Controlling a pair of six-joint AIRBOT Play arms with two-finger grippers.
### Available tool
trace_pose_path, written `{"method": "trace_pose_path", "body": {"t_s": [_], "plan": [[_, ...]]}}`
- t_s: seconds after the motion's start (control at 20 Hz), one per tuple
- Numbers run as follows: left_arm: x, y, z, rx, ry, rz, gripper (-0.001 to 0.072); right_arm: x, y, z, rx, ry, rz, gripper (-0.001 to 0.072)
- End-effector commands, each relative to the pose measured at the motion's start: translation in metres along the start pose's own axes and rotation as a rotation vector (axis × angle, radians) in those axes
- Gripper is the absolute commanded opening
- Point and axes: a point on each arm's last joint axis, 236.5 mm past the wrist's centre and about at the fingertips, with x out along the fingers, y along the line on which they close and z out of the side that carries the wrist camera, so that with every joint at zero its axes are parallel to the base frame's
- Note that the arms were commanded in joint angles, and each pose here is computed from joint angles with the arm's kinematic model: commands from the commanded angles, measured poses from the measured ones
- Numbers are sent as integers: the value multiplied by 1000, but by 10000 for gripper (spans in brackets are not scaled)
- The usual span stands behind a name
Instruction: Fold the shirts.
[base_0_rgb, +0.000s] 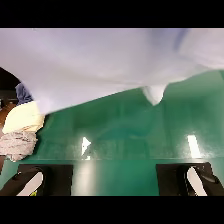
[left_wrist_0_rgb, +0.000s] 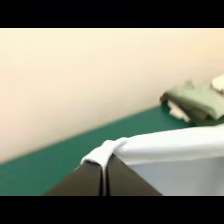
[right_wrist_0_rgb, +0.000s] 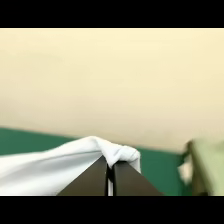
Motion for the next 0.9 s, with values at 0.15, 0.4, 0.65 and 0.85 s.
{"method": "trace_pose_path", "body": {"t_s": [0.15, 0.4, 0.65, 0.85], "plan": [[-26, -25, 16, -9, -53, -27, 21, -54, -8, 53, -113, -58, -160, 14], [55, 35, -166, -328, 422, -31, 21, 38, -54, -91, 78, 488, -95, 13], [89, 59, -377, -658, 889, -54, 22, 94, -53, -306, 309, 1121, 56, 13], [128, 94, -475, -746, 954, -9, 22, 143, -36, -412, 384, 1265, 99, 13]]}}
